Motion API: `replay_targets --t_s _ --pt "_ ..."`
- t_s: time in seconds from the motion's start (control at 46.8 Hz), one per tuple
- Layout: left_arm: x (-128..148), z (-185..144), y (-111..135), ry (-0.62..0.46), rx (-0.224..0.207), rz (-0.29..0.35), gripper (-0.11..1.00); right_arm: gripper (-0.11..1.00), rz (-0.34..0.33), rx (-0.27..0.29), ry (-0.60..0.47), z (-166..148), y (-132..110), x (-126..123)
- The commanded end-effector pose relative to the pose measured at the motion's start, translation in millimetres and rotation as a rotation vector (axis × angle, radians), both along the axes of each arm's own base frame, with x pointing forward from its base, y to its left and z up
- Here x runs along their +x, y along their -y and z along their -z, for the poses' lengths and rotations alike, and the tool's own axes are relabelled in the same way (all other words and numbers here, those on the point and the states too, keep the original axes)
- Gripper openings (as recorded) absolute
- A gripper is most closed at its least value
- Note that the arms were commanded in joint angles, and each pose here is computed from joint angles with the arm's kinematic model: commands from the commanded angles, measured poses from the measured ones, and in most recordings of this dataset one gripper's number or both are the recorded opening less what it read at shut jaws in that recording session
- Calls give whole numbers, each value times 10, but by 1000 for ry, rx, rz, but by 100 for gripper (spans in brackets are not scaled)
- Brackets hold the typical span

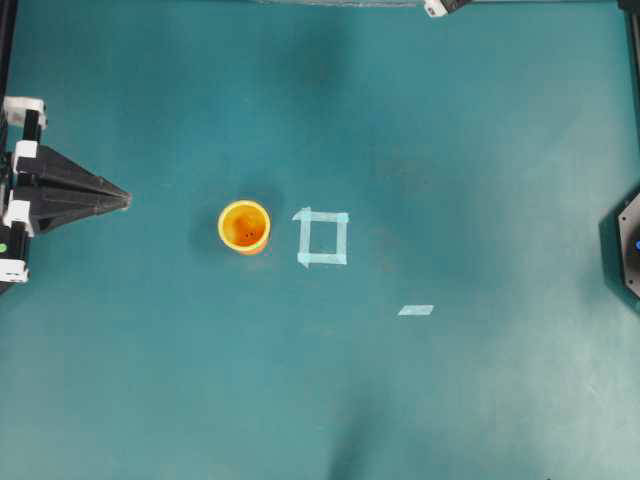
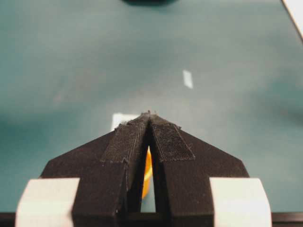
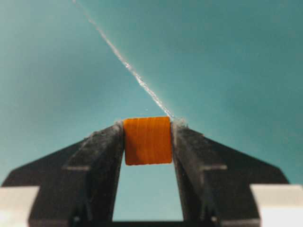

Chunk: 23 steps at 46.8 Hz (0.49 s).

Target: Move the block backward with right arm.

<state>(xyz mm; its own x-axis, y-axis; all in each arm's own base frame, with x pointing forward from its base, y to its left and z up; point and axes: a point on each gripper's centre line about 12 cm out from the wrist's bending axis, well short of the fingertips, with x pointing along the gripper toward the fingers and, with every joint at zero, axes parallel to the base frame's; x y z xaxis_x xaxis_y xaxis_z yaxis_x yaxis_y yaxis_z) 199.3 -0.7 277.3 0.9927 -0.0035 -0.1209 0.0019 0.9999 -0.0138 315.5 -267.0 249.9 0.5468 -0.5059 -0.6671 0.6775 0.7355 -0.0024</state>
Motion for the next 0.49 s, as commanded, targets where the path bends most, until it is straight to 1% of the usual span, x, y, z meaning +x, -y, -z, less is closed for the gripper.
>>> replay_targets --t_s 0.0,0.47 --pt "24 -102 3 25 3 2 0 40 6 -26 39 -159 38 27" --pt "25 -108 0 26 3 0 0 40 11 -19 37 -143 40 29"
